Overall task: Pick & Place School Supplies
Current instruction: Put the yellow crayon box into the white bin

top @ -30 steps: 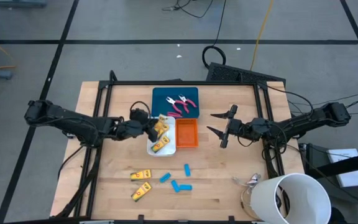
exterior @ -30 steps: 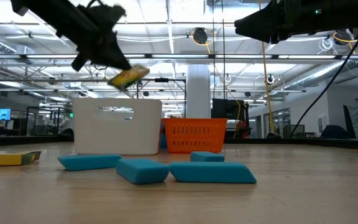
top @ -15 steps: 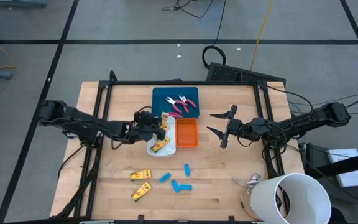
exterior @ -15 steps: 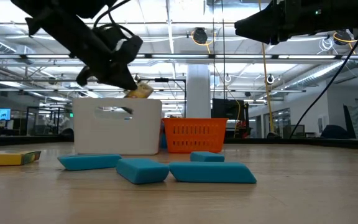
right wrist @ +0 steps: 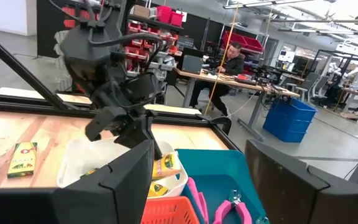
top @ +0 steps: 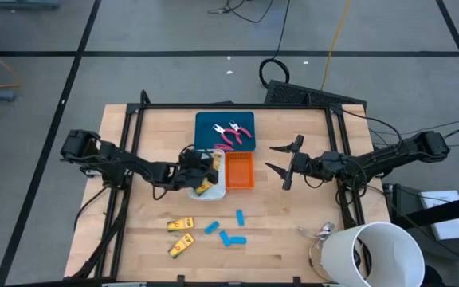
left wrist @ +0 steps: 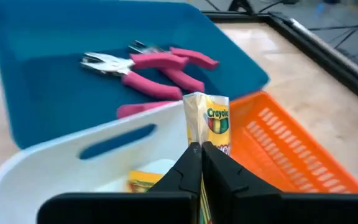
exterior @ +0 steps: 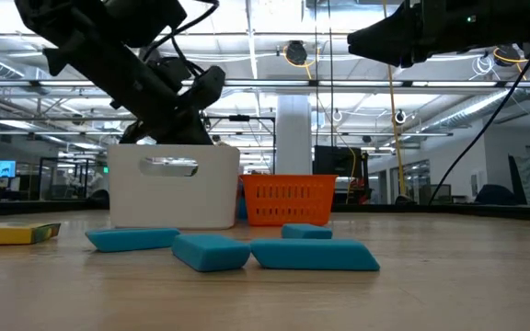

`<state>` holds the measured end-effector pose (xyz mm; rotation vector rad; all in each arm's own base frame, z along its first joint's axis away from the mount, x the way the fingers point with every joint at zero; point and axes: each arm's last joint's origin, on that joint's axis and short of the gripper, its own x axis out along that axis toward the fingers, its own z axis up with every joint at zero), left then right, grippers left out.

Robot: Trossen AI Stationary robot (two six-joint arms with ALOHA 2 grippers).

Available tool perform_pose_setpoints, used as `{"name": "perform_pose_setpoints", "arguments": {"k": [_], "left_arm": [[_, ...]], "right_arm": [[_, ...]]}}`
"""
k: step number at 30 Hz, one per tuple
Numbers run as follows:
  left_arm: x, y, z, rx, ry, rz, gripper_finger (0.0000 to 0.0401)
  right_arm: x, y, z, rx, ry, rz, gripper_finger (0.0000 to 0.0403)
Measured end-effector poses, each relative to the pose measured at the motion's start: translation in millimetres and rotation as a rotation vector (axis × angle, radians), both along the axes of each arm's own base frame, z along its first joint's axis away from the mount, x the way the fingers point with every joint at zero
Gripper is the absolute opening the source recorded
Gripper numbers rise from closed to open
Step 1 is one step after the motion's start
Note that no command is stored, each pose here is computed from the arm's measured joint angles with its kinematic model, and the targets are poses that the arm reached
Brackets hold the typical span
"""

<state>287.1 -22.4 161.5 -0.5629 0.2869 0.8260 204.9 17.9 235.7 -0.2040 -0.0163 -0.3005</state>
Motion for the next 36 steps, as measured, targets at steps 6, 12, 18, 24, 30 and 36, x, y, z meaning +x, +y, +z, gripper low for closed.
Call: {"name": "perform_pose_setpoints", "arguments": {"k": [6, 12, 18, 24, 30, 36], "left_arm": [[4, -8, 2, -0.044, -0.092, -0.002, 0.0013], [3, -8, 1, -0.039, -0.082, -0.004, 0.0015], [0, -9, -3, -0.040, -0.038, 0.003, 0.0009], [-3, -9, -6, -0.048, -0.006, 0.022, 0.0013], [-3, -12, -6, -0.047, -0.006, 0.012, 0.0009], [-3, -12, -7, 0.004, 0.051, -0.033, 0.0028]], "right_arm": [[0, 0, 0, 0.004, -0.001, 0.000, 0.0247], [0, 0, 0, 0.018, -0.006, 0.001, 0.0247], [0, 0, 0, 0.018, -0.006, 0.001, 0.0247], [0, 0, 0, 0.018, -0.005, 0.001, 0.0247], [0, 0, 0, 0.018, -0.005, 0.001, 0.0247], [0, 0, 0, 0.018, -0.005, 0.001, 0.0247]]}}
